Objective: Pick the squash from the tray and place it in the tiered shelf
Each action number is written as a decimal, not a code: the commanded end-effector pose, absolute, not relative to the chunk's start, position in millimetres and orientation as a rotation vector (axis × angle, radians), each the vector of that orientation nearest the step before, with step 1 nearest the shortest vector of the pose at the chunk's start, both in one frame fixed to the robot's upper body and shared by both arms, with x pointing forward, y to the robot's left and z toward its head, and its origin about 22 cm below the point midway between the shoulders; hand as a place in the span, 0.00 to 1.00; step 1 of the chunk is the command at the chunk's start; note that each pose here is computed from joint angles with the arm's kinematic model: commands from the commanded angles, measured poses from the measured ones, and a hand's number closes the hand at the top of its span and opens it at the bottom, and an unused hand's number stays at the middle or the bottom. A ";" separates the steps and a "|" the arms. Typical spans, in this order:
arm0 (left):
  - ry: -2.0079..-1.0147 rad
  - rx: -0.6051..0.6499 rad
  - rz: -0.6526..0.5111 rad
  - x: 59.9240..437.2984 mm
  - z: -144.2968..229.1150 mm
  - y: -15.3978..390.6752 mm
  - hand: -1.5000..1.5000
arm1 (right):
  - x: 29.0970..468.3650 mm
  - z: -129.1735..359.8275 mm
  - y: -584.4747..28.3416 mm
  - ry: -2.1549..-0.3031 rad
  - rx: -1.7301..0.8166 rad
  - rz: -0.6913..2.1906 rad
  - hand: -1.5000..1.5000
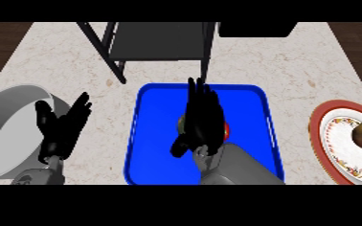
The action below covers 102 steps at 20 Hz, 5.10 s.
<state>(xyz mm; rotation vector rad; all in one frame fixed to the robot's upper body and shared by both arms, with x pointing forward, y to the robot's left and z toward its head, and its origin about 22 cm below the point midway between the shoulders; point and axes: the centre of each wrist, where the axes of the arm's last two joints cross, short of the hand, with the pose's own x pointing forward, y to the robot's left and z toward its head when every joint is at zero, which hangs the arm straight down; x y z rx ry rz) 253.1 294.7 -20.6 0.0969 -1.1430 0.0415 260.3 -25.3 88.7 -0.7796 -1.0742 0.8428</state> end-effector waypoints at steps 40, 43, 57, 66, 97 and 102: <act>-1.126 0.087 0.026 256.1 -16.2 307.7 0.50 | 249.2 16.7 17.4 -1.179 -0.759 0.990 1.00; -1.128 0.036 -0.021 268.1 -21.7 281.4 0.50 | 270.4 70.2 38.3 -1.208 -0.655 1.022 1.00; -1.102 0.073 -0.014 256.9 -31.6 286.4 0.50 | 257.9 220.2 93.7 -1.615 -0.701 0.726 1.00; -1.108 0.077 0.028 259.8 -27.6 284.8 0.50 | 256.9 325.6 115.4 -1.632 -0.818 0.643 1.00; -1.125 0.071 0.023 257.3 -20.5 280.1 0.50 | 415.5 349.9 23.1 -1.569 -0.932 0.623 1.00; -1.131 0.078 0.008 270.5 -25.7 285.2 0.50 | 415.8 308.3 46.5 -1.560 -0.959 0.637 1.00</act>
